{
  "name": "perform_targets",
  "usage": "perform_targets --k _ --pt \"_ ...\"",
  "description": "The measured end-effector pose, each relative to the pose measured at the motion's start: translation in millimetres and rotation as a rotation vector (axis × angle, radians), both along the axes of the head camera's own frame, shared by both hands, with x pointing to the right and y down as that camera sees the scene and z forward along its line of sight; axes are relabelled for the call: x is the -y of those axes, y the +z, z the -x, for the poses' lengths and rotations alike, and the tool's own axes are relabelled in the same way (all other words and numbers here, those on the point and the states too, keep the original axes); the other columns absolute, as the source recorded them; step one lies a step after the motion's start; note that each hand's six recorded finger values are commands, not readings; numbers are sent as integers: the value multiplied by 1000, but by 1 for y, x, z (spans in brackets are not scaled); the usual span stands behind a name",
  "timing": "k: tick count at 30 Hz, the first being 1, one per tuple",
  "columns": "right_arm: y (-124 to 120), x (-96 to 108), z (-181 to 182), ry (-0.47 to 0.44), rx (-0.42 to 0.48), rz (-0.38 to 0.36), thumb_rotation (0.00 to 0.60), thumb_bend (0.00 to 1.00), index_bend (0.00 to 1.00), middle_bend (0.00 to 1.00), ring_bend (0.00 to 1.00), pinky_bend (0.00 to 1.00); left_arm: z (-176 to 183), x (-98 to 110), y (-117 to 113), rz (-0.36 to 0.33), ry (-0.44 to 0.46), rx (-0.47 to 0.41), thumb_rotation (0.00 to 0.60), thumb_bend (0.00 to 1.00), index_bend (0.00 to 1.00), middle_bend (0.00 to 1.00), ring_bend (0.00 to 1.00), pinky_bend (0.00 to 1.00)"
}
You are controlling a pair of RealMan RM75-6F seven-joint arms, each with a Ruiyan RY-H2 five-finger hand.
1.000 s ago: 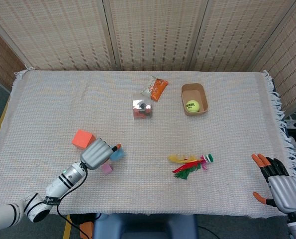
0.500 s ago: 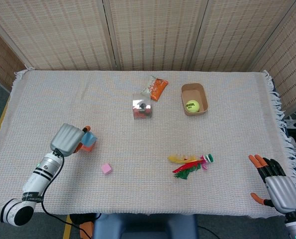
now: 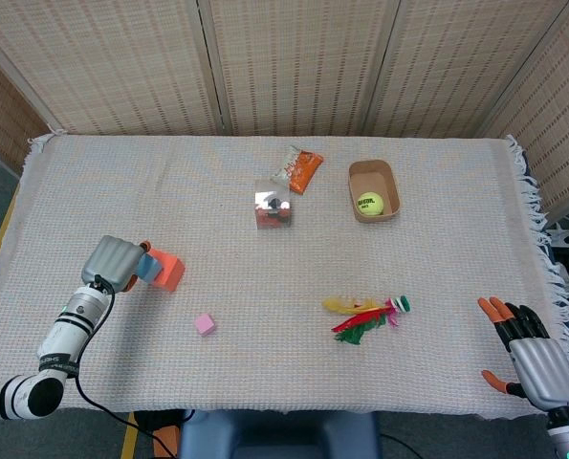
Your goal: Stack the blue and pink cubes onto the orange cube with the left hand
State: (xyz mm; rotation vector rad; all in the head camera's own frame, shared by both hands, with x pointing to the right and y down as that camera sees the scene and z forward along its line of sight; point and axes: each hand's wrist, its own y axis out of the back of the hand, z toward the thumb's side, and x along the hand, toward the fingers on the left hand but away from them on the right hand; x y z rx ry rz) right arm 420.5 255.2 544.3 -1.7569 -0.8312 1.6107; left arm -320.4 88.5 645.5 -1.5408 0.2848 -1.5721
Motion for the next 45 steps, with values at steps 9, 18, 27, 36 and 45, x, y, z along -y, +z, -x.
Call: perform_targets --k 9,18,27,36,45 --pt "2 0 1 -2 -3 6 600 91 0 0 0 0 -8 3 0 21 -18 -32 600 338 580 1000 1000 1000" --pt "3 1 0 -1 -6 9 600 91 0 0 0 0 -16 9 5 32 -33 -37 600 338 584 1000 1000 1000" --pt "3 1 -1 4 -7 8 600 91 0 0 0 0 -10 12 9 27 -33 6 600 338 580 1000 1000 1000" --pt "3 1 -1 5 -9 7 600 91 0 0 0 0 -10 11 13 35 -34 15 600 337 518 1000 1000 1000" --pt "3 1 0 5 -9 6 600 91 0 0 0 0 -13 9 12 37 -35 5 600 337 260 1000 1000 1000"
